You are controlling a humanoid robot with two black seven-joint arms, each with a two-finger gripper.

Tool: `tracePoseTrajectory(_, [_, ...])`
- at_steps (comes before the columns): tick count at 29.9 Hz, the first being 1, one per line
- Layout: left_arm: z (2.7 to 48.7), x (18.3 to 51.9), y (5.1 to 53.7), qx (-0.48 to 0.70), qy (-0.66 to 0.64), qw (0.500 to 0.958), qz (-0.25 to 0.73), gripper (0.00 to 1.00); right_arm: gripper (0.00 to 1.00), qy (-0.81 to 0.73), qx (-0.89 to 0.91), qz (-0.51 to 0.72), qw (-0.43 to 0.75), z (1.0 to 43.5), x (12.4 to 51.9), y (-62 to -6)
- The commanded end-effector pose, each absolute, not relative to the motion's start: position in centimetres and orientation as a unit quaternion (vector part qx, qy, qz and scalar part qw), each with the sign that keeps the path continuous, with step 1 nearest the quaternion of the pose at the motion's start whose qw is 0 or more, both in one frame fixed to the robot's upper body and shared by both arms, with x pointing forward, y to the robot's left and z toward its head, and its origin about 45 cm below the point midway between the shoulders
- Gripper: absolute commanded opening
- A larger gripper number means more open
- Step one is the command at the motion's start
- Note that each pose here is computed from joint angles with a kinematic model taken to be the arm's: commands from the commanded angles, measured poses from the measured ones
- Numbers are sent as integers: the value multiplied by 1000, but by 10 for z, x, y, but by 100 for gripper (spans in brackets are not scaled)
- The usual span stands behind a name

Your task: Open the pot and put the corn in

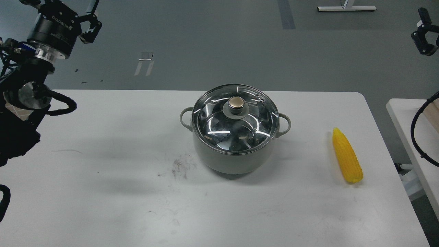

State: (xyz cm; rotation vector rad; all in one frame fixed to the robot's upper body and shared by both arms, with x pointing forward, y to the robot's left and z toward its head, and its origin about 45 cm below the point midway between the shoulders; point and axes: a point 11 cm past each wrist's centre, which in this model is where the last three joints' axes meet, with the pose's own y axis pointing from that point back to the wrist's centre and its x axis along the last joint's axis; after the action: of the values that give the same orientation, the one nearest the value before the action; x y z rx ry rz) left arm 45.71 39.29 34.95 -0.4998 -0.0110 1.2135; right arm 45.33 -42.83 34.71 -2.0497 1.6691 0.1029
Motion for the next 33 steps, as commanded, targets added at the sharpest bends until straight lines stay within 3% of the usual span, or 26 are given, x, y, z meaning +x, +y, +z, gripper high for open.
tracePoseTrajectory(1, [361, 453, 357, -156, -77, 840, 514, 97, 100, 614, -750, 41, 241, 341, 451, -430])
tracePoseTrajectory(7, [373, 431, 285, 11, -296, 868, 399, 95, 100, 615, -749, 40, 243, 341, 451, -431])
tracePoseTrajectory(11, [370, 414, 235, 79, -420, 847, 315, 95, 100, 618, -747, 44, 242, 336, 449, -432])
tracePoseTrajectory(15, [340, 407, 201, 188, -539, 792, 218, 95, 100, 620, -745, 51, 238, 328, 446, -433])
tracePoseTrajectory(22, [284, 389, 158, 237, -633, 728, 116, 95, 100, 621, -745, 51, 239, 328, 446, -434])
tracePoseTrajectory(26, [263, 386, 151, 263, -645, 715, 63, 94, 100, 622, -744, 51, 237, 327, 446, -435])
tracePoseTrajectory(33, [249, 388, 141, 264, -634, 724, 59, 92, 100, 625, -743, 54, 234, 322, 444, -437])
